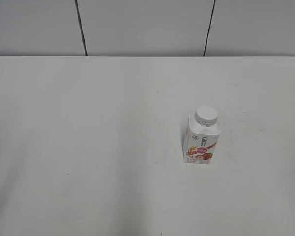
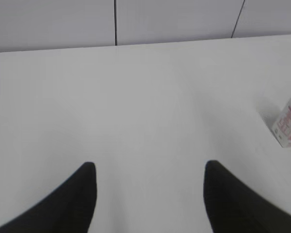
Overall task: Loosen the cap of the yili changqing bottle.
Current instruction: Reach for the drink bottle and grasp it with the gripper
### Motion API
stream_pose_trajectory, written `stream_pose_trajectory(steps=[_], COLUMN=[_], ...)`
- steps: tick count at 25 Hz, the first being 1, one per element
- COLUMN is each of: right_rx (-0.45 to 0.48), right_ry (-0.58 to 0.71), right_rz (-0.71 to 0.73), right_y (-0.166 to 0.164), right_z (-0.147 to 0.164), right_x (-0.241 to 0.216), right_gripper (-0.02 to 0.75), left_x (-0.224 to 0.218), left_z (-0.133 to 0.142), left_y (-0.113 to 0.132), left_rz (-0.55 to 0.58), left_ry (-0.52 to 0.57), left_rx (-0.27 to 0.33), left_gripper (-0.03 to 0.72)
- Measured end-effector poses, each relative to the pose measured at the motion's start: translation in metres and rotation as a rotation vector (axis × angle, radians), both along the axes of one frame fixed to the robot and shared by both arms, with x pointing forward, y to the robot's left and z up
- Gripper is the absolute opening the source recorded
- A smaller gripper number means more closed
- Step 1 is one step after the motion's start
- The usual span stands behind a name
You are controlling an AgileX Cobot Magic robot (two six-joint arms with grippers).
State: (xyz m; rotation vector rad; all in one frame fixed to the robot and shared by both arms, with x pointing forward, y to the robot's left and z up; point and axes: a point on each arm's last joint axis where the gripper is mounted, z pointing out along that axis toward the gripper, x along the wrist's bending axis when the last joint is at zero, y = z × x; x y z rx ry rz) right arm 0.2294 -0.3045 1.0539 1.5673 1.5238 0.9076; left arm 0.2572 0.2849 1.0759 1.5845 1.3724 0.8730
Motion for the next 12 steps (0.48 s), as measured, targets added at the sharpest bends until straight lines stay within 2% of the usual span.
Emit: stream_pose_trajectory(steps=[7, 12], right_rx=[0.000, 0.000], right_ry=[0.000, 0.000], right_rz=[0.000, 0.000], right_y=[0.000, 0.000], right_z=[0.000, 0.000], right_x=[0.000, 0.000], right_gripper=[0.587, 0.587], left_x=[0.036, 0.054], left_z=[0.014, 0.025], left_y=[0.005, 0.009], left_rz=[0.024, 0.061], left_ry=[-0.087, -0.207], left_rx=[0.032, 0.038], left_gripper=[0.436, 0.436])
